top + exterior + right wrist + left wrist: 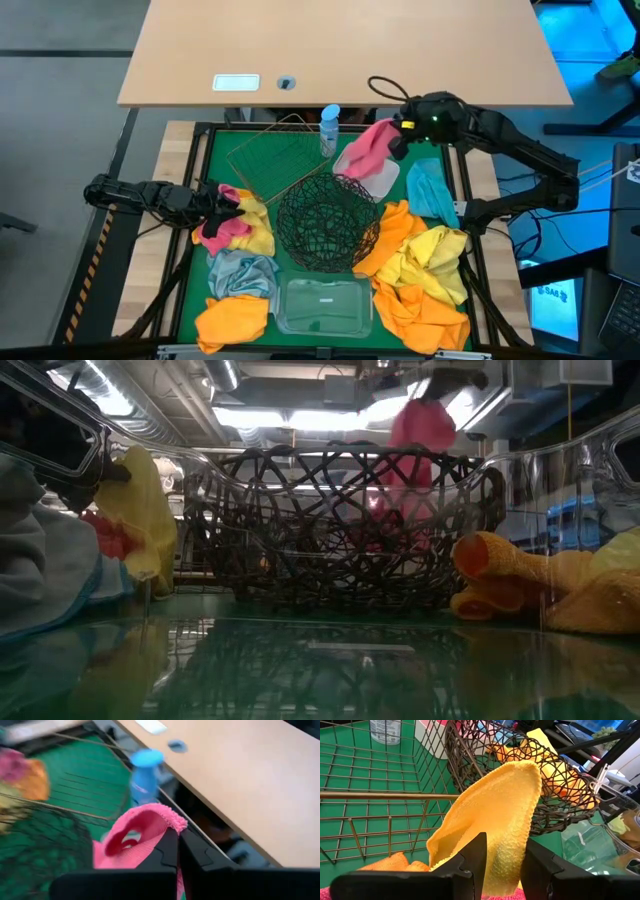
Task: Sort microfiber towel by color & place in baskets
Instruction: Put the pink microfiber towel into the white bin
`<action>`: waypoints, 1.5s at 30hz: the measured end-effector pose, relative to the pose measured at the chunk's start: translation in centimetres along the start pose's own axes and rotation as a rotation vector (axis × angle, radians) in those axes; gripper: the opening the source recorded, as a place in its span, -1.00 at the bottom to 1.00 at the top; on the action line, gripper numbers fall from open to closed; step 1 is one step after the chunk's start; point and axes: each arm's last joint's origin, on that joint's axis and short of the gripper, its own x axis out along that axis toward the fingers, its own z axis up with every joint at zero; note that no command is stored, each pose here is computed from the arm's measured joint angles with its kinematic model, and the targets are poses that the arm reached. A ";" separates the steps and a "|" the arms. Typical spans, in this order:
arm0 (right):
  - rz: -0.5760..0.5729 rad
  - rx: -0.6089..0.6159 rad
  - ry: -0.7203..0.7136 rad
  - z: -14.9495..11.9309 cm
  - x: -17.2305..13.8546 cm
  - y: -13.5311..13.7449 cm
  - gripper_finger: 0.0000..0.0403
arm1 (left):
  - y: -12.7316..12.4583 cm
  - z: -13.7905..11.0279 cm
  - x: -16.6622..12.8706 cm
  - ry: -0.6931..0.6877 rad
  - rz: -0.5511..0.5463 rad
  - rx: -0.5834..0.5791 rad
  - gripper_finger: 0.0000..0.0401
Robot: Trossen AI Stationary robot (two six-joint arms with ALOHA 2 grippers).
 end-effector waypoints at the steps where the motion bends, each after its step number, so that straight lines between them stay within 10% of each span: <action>1: -0.018 0.001 0.016 -0.2 0.0 -0.1 -1.00 | 0.0 0.0 0.0 0.000 0.000 0.000 -0.52; 31: 0.172 0.030 0.138 -10.2 10.4 2.8 -0.98 | 0.0 0.0 0.0 -0.001 0.001 0.001 -0.52; 45: 0.207 0.039 0.147 -10.9 10.8 3.0 -0.41 | 0.0 0.0 0.0 -0.001 0.001 0.001 -0.52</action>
